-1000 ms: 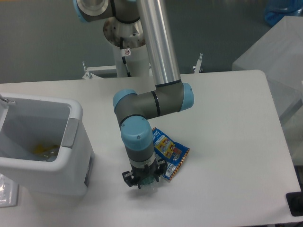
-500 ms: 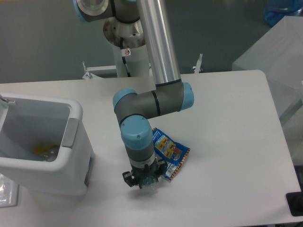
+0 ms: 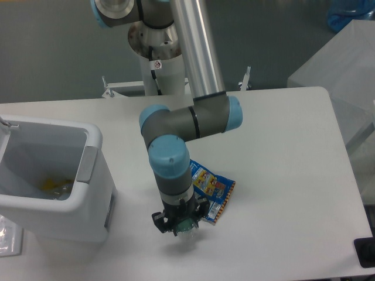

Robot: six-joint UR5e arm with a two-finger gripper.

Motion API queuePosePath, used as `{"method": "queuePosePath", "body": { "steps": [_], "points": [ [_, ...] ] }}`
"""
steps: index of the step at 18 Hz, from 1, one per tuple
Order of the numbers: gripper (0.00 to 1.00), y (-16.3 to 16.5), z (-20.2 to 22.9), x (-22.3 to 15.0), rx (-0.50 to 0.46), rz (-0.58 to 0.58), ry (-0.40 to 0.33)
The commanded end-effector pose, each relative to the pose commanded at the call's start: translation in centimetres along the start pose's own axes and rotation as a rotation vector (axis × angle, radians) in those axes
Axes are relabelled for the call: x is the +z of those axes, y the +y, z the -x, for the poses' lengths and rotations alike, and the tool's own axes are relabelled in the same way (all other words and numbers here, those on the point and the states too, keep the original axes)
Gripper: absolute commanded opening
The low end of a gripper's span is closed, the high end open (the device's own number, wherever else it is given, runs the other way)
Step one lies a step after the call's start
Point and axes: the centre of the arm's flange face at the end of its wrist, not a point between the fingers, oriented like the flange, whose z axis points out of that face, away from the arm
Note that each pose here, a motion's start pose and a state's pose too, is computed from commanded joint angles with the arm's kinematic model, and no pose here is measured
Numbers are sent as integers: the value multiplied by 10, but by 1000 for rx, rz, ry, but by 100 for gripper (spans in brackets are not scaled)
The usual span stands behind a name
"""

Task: Place the trash in the trash can
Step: 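Lift the bottle and carry it over the white trash bin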

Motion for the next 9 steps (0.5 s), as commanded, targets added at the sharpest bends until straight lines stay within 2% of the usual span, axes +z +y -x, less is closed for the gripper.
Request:
{"method": "queuePosePath", "body": {
  "steps": [5,9],
  "points": [
    [61,-60,10,-64,-100,-164,8],
    [61,-107,32,-143,-123,-354,12]
  ]
}}
